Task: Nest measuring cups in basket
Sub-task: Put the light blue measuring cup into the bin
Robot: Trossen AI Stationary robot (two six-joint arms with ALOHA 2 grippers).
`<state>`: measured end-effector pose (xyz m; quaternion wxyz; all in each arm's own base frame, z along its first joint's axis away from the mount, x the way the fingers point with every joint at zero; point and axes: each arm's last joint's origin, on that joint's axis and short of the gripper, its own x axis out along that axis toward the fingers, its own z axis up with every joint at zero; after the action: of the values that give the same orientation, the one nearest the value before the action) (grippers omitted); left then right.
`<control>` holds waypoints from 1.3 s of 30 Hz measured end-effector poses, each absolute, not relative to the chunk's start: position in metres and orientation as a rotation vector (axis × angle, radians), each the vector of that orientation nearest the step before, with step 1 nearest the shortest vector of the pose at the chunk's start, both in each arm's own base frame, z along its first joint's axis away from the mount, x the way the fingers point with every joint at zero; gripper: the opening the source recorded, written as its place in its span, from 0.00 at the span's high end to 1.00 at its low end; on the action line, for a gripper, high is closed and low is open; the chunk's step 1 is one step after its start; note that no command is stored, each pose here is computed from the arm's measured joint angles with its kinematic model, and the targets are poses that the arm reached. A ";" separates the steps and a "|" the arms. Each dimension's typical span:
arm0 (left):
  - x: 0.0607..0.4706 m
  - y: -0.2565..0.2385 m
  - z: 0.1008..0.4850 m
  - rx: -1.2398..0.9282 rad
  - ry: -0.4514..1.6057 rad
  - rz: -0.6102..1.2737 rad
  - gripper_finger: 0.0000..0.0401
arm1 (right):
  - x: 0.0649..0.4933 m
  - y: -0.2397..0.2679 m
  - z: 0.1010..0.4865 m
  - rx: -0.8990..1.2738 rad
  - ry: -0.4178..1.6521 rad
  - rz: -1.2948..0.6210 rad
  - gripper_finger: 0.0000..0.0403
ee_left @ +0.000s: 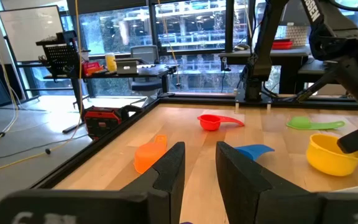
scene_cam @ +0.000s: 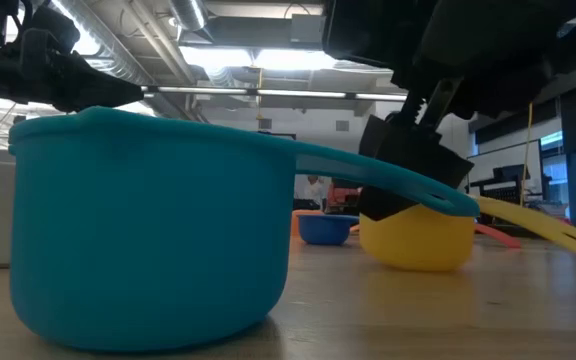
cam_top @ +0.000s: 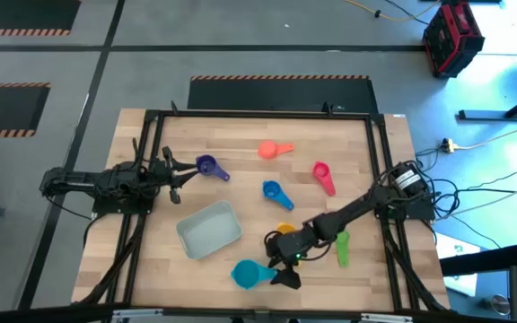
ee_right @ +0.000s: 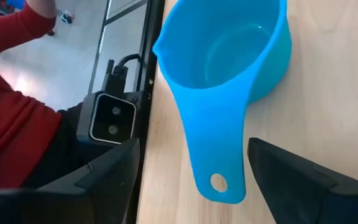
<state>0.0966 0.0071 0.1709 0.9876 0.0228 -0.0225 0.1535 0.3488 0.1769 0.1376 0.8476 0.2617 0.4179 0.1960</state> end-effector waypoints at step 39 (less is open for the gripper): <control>0.097 0.007 0.171 0.046 -0.045 0.308 0.79 | 0.350 0.178 0.129 0.508 0.875 0.386 0.54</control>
<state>0.0965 0.0071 0.1709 0.9876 0.0230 -0.0224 0.1536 0.3498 0.1782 0.1287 0.8570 0.2417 0.4164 0.1837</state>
